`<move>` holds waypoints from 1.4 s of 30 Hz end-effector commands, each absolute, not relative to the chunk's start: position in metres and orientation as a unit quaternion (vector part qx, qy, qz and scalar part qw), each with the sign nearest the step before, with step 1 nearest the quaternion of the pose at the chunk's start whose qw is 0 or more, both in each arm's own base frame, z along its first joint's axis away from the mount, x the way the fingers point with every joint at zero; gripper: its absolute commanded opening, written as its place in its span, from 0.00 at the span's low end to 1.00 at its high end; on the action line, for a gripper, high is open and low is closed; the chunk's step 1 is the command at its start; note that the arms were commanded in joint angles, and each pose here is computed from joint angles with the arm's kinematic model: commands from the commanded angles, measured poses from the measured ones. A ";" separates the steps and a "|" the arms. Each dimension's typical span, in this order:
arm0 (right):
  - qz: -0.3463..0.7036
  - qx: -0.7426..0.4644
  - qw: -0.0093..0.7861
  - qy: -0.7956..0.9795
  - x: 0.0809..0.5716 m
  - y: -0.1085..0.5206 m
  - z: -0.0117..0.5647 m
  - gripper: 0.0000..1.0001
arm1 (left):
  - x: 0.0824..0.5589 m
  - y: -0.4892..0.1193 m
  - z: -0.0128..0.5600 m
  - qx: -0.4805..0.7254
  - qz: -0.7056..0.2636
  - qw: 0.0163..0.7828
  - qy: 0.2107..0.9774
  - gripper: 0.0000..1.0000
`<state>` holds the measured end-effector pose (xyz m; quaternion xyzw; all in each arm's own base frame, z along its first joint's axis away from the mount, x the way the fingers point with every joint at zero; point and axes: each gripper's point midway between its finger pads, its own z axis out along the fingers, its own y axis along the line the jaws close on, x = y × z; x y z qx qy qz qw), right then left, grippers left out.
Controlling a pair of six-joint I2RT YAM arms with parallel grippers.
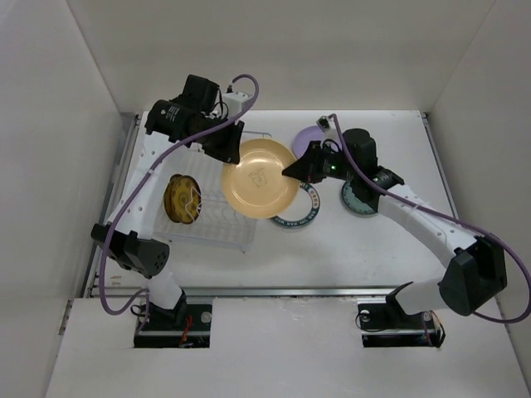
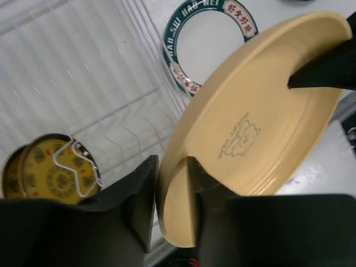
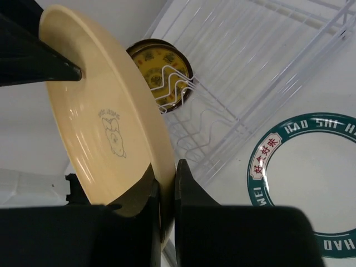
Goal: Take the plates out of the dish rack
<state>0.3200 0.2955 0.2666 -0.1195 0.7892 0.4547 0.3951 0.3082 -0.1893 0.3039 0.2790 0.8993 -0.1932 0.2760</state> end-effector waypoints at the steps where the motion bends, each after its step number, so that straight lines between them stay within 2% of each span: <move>1: 0.443 -0.078 0.453 0.770 0.344 0.291 0.290 0.00 | 0.295 -0.202 0.319 0.281 -0.233 0.282 0.887 0.26; 2: 0.443 -0.068 0.458 0.768 0.344 0.289 0.294 0.00 | 0.301 -0.197 0.319 0.275 -0.224 0.290 0.889 0.44; 3: 0.442 -0.058 0.458 0.769 0.346 0.288 0.295 0.00 | 0.309 -0.191 0.318 0.263 -0.201 0.301 0.894 0.95; 4: 0.429 -0.038 0.465 0.773 0.352 0.283 0.297 0.00 | 0.313 -0.185 0.317 0.244 -0.183 0.304 0.903 1.00; 6: 0.412 0.005 0.470 0.781 0.367 0.271 0.299 0.00 | 0.329 -0.167 0.322 0.211 -0.133 0.337 0.908 1.00; 10: 0.359 0.114 0.480 0.792 0.409 0.231 0.294 0.00 | 0.365 -0.094 0.343 0.101 0.029 0.413 0.905 1.00; 14: 0.329 0.233 0.471 0.785 0.453 0.182 0.277 0.00 | 0.381 -0.041 0.338 0.049 0.108 0.413 0.903 1.00; 18: 0.295 0.311 0.450 0.783 0.494 0.136 0.248 0.00 | 0.396 -0.001 0.291 0.032 0.154 0.342 0.926 1.00; 22: 0.270 0.332 0.441 0.789 0.528 0.123 0.231 0.00 | 0.410 0.020 0.241 0.033 0.173 0.269 0.947 1.00; 23: 0.259 0.332 0.428 0.800 0.535 0.124 0.212 0.00 | 0.415 0.026 0.223 0.036 0.178 0.245 0.952 1.00; 30: 0.221 0.355 0.394 0.819 0.550 0.111 0.167 0.00 | 0.445 0.043 0.162 0.030 0.184 0.187 0.965 0.98; 35: 0.196 0.353 0.370 0.837 0.545 0.108 0.139 0.02 | 0.459 0.061 0.150 -0.004 0.180 0.185 0.966 0.88; 36: 0.189 0.346 0.358 0.846 0.544 0.109 0.127 0.08 | 0.460 0.059 0.142 -0.002 0.176 0.178 0.968 0.84; 37: 0.187 0.331 0.352 0.855 0.543 0.111 0.122 0.25 | 0.459 0.064 0.137 -0.006 0.177 0.172 0.969 0.77; 40: 0.182 0.312 0.324 0.874 0.537 0.115 0.107 0.53 | 0.455 0.061 0.128 -0.002 0.167 0.156 0.973 0.62; 41: 0.180 0.307 0.324 0.877 0.539 0.115 0.104 0.69 | 0.455 0.061 0.123 -0.001 0.167 0.151 0.974 0.49; 42: 0.177 0.307 0.319 0.879 0.537 0.115 0.103 0.74 | 0.451 0.062 0.119 -0.002 0.159 0.141 0.977 0.42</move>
